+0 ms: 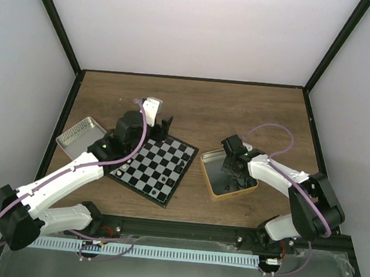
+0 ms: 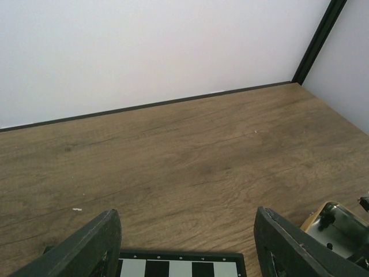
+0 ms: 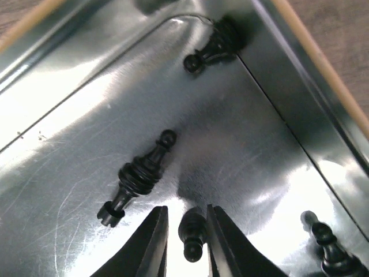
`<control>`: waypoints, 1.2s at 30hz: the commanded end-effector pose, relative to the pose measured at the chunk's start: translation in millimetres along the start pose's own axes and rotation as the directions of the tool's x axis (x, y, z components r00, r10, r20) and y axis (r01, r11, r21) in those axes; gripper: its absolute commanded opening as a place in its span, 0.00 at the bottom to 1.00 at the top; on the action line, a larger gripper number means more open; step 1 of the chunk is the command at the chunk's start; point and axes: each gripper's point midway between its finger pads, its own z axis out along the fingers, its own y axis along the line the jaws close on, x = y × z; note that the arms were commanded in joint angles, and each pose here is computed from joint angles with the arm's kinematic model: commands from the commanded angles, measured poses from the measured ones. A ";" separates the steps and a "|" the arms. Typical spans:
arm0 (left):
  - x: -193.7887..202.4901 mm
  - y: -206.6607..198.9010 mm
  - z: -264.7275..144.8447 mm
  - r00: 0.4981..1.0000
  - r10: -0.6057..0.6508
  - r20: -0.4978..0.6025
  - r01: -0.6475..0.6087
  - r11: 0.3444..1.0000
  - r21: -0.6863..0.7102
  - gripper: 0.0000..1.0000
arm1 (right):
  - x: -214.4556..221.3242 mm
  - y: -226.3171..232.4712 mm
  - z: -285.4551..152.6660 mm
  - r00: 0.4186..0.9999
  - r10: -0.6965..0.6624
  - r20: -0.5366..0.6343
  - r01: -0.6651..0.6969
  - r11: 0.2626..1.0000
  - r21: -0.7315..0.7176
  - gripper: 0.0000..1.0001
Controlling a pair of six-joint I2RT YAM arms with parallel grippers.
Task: Set up the chess pieces on the board
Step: Pick up the chess piece from the storage box, then place the chess piece on the chessboard.
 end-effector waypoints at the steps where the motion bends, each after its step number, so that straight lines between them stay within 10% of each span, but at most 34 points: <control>1: -0.9 -0.7 3.2 1.000 -0.006 0.005 0.006 1.000 0.003 0.65 | -5.6 -1.9 -5.1 1.000 0.008 0.001 -0.008 1.000 0.016 0.19; 19: -19.3 6.7 -9.2 0.998 -0.023 0.055 0.025 0.999 -0.033 0.65 | -42.6 31.6 -41.9 0.997 -0.036 0.067 0.041 0.997 -0.068 0.01; 36: -58.5 87.4 -81.1 0.936 -0.075 0.345 0.212 0.900 -0.381 0.66 | -14.7 219.2 -94.4 0.892 -0.432 0.135 0.451 0.822 -0.349 0.01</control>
